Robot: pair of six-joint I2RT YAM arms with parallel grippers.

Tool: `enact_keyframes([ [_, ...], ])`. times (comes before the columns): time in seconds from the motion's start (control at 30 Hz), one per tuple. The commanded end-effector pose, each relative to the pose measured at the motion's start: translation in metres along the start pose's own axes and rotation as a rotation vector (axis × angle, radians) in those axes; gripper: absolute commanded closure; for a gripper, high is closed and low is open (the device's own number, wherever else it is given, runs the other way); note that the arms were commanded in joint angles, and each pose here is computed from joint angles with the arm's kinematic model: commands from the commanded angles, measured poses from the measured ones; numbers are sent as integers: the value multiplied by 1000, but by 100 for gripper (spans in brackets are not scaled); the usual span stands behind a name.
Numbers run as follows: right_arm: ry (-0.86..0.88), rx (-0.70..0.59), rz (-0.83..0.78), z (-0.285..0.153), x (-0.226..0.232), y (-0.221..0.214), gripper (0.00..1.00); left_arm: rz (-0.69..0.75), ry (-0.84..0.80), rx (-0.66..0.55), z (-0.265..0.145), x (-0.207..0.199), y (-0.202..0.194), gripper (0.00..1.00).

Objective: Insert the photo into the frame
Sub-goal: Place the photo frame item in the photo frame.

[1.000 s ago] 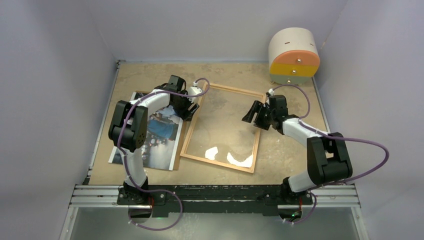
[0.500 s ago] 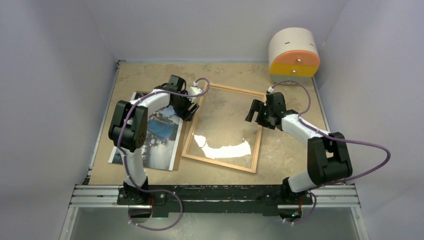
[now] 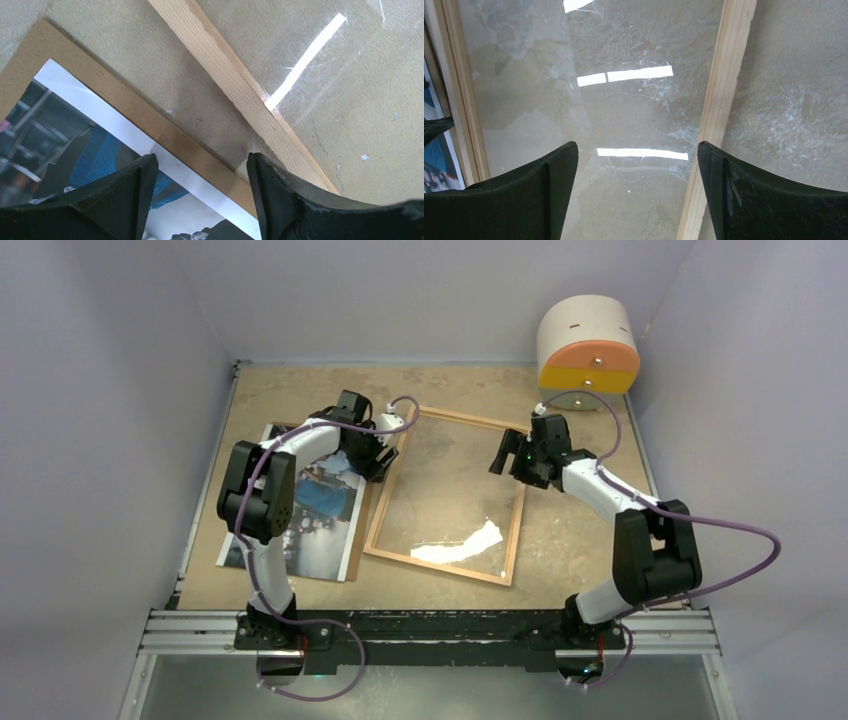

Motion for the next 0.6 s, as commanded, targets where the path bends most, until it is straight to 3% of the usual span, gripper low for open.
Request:
enact_keyframes([
  [0.0,-2,-4,-2,7,2,8,11,-17,-41,16,-4,-9,-4,30],
  [0.33,-40,65,12,25,-10,-11,17,-13,-46,15,-4,-11,-5,30],
  [0.57,-37,47,10,24,-8,0,18,-1,-76,28,4,-26,-8,30],
])
Point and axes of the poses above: each gripper's point midway between its finger pads, its own z axis out along the fingers, its own x axis along the line the jaws close on, y = z × x, the point moved 2 cm from there along -z, back along the fingers, and after that the axes turned 1 degree about -z, right-handed, at the moved point
